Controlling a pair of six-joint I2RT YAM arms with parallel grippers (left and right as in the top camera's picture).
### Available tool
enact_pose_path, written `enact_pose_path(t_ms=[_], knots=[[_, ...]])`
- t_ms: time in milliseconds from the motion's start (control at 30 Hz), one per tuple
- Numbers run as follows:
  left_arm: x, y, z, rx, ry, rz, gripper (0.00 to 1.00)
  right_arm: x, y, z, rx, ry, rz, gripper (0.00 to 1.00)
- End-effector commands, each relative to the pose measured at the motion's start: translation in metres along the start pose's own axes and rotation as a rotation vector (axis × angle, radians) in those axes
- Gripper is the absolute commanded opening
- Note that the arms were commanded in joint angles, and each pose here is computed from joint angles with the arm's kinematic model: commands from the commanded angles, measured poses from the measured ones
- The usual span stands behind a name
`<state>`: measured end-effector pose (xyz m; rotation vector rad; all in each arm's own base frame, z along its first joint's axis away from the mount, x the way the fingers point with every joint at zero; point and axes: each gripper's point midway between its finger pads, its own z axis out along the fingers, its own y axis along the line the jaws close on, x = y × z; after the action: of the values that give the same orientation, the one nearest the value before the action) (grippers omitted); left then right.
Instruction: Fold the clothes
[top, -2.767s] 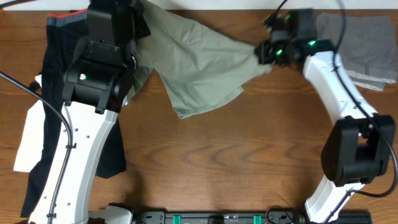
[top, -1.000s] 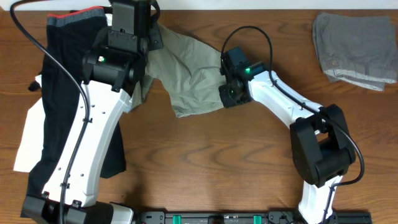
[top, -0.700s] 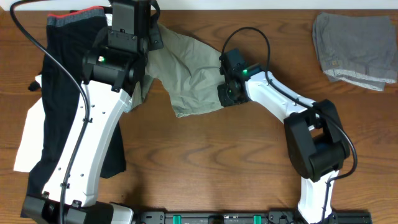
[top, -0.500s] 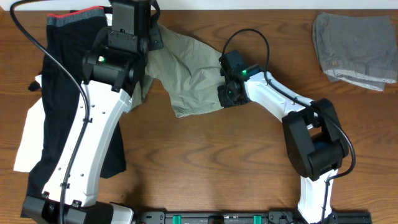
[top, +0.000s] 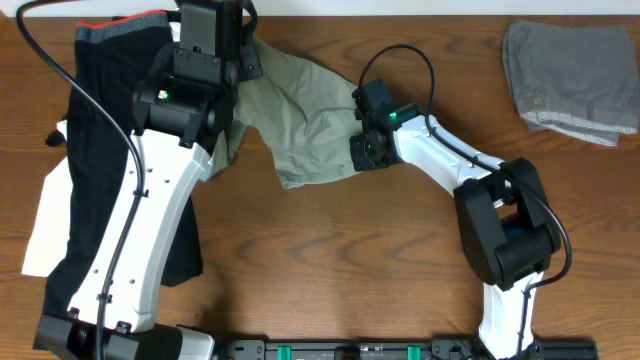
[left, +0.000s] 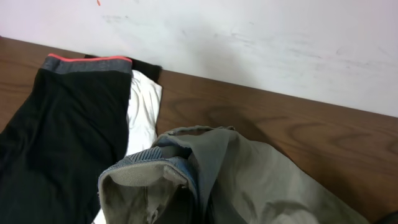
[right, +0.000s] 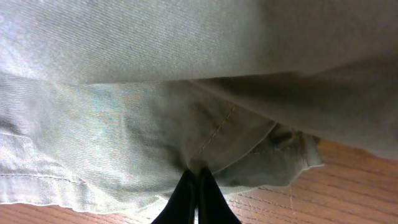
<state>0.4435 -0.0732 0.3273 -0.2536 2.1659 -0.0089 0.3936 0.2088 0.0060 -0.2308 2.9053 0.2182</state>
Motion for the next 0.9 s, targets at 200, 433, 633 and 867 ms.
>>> enact_pose_path(t_ms=[200,433,633,867], knots=[[-0.0142,-0.0038,-0.0104,0.019,-0.039,-0.003,0.06,0.0091,-0.0077,0.0076,-0.011,0.050,0.091,0.34],[-0.0142,-0.0038,-0.0104,0.019,-0.039,-0.003,0.06,0.0055,-0.0032,0.0080,-0.019,0.032,0.098,0.35],[-0.0142,-0.0038,-0.0104,0.019,-0.039,-0.003,0.06,0.0045,-0.0001,0.0082,-0.029,0.028,0.093,0.33],[-0.0140,-0.0037,-0.0104,0.019,-0.038,-0.003,0.06,0.0061,0.0018,0.0114,-0.036,0.035,0.091,0.33]])
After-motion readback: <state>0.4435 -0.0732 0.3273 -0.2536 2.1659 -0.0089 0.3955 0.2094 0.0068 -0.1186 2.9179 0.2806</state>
